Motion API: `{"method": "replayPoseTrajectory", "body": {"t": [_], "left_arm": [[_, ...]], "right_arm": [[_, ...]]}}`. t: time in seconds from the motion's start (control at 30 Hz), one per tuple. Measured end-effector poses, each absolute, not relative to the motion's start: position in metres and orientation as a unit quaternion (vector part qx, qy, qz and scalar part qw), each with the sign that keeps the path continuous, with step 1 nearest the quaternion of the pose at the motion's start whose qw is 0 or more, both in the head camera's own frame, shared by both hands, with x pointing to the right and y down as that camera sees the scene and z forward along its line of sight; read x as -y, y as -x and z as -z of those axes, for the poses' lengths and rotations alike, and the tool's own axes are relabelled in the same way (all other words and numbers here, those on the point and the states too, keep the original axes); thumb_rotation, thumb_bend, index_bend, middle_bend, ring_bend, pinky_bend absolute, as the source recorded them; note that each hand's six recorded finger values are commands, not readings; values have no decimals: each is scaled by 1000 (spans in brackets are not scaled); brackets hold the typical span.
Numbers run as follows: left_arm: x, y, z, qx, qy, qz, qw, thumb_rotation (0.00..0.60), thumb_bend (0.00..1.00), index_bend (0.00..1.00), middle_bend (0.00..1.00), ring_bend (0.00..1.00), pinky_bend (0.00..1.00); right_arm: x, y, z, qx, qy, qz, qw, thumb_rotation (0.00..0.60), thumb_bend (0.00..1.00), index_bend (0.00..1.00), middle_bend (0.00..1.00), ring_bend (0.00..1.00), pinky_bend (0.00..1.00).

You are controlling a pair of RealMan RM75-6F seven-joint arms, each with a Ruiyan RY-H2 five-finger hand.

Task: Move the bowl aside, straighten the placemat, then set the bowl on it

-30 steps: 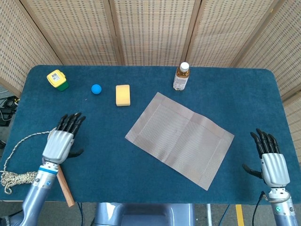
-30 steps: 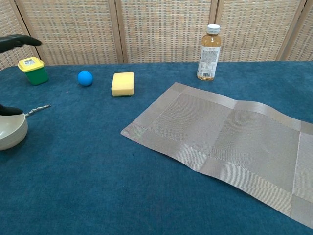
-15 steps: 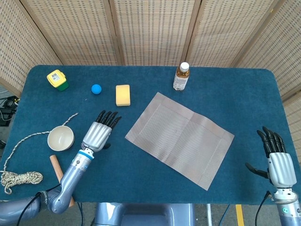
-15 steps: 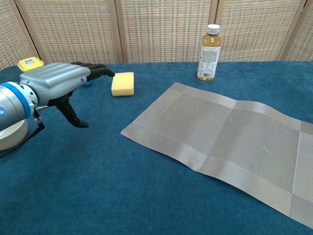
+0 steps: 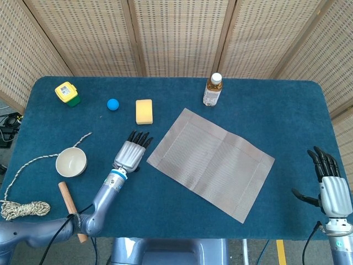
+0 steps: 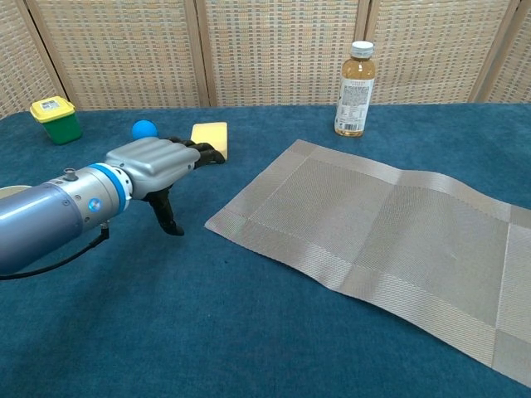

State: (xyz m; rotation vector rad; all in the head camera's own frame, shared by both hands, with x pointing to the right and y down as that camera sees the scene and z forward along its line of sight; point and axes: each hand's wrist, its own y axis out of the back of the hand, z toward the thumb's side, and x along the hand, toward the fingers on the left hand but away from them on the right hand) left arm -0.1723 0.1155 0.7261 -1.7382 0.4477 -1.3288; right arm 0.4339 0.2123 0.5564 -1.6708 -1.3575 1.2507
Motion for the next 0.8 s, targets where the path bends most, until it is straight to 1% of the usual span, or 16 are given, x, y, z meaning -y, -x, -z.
{"method": "replayPoseTrajectory", "body": {"t": [0.33, 0.53, 0.6, 0.77, 0.8], "left_arm": [[-106, 150, -748, -168, 689, 543, 449, 600, 50, 87, 0, 0, 0], [-104, 137, -753, -169, 690, 536, 456, 600, 52, 100, 0, 0, 0], [-104, 134, -754, -169, 691, 533, 459, 600, 72, 108, 0, 0, 0], [-103, 127, -756, -167, 691, 526, 466, 600, 188, 134, 0, 0, 0], [-103, 126, -756, -167, 692, 524, 468, 600, 198, 137, 0, 0, 0]], "right_arm": [[-209, -439, -559, 522, 633, -478, 314, 600, 231, 42, 0, 0, 0], [-208, -441, -560, 524, 632, -479, 311, 600, 231, 42, 0, 0, 0], [-208, -441, -560, 525, 632, -478, 310, 600, 230, 42, 0, 0, 0], [-207, -442, -560, 526, 632, -478, 308, 600, 230, 42, 0, 0, 0], [-207, -442, -560, 527, 632, -478, 308, 600, 230, 42, 0, 0, 0]]}}
